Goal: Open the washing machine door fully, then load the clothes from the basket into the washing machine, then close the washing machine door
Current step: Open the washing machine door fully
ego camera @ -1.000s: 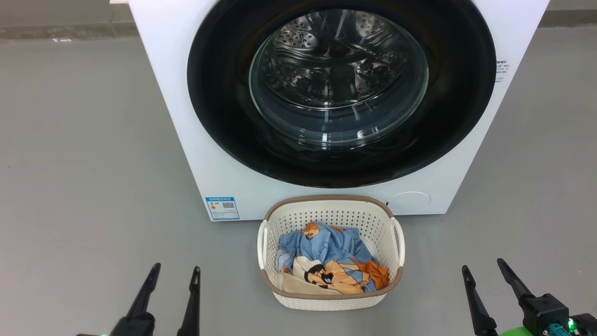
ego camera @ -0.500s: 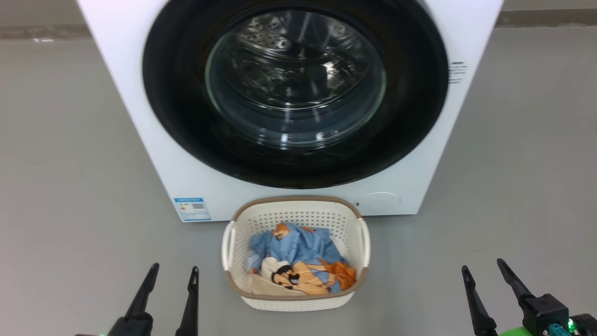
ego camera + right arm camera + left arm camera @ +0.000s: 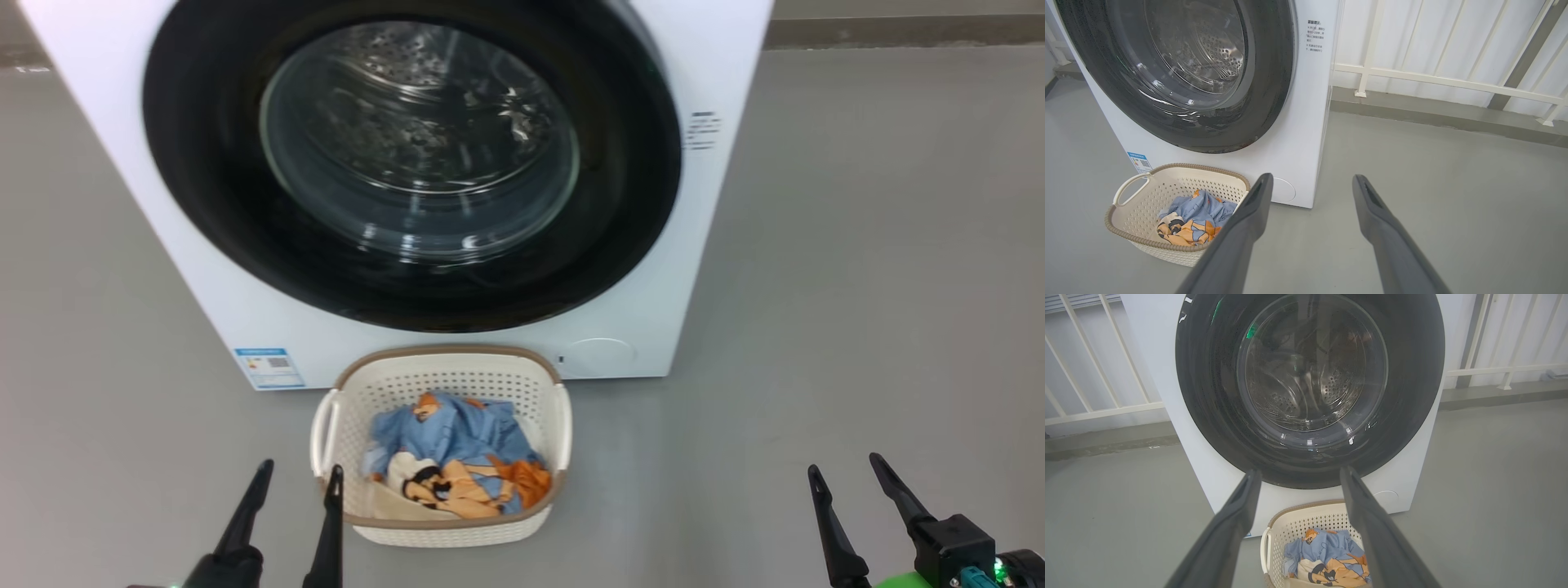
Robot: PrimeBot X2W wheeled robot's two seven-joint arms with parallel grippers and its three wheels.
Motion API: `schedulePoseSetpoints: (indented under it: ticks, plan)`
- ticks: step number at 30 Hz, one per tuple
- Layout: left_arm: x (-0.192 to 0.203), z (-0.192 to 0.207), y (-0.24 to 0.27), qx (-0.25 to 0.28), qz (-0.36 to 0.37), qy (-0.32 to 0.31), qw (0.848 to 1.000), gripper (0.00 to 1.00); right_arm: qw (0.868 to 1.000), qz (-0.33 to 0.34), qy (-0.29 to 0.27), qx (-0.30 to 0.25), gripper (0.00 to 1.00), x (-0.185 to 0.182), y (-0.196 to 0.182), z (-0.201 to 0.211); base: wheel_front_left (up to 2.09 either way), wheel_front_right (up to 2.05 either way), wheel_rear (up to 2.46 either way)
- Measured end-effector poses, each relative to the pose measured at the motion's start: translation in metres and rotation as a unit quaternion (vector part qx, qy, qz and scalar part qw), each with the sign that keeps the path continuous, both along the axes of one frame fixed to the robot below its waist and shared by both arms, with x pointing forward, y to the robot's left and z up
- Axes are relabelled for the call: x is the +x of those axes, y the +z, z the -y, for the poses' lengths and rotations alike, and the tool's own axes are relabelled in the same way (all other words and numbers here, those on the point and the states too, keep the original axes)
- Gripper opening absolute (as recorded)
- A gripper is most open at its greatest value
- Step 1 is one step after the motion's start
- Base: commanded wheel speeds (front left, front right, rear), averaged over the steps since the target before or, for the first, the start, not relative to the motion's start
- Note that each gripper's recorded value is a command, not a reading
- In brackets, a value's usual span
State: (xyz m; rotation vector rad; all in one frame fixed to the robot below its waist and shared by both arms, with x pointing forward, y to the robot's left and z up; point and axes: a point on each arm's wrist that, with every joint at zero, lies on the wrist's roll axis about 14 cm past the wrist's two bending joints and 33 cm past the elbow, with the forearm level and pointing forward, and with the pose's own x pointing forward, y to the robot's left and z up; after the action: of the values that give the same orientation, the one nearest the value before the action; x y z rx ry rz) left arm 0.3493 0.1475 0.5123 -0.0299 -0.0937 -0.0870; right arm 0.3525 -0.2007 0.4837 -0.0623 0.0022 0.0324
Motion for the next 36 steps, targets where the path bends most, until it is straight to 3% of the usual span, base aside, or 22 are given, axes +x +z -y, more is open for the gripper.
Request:
schedulePoseSetpoints:
  ticks: [13,24,25,26,29,36]
  plan:
    - [0.001,-0.003,0.003,-0.007,0.004,0.010,1.000,1.00,1.000,0.000,-0.004,0.012,1.00,0.000,-0.001,0.002,0.38,0.39,-0.77]
    - [0.003,-0.001,0.001,-0.008,0.001,0.008,1.000,1.00,0.997,0.019,-0.040,0.069,1.00,-0.002,0.008,0.016,0.00,0.00,0.00]
    - [0.003,-0.001,0.001,-0.008,0.001,0.008,1.000,1.00,0.996,0.021,-0.042,0.075,0.91,-0.002,0.009,0.016,0.00,0.00,0.00]
    - [0.003,-0.002,0.001,-0.008,0.001,0.009,1.000,1.00,0.996,0.023,-0.042,0.078,0.58,-0.002,0.010,0.016,0.00,0.00,0.00]
    - [0.003,-0.002,0.001,-0.008,0.001,0.010,1.000,1.00,0.995,0.026,-0.040,0.085,0.03,-0.002,0.012,0.014,0.00,0.00,0.00]
    - [0.003,-0.003,0.000,-0.011,-0.001,0.012,1.000,1.00,0.984,0.037,-0.059,0.166,0.00,-0.001,0.014,0.020,0.00,0.00,0.00]
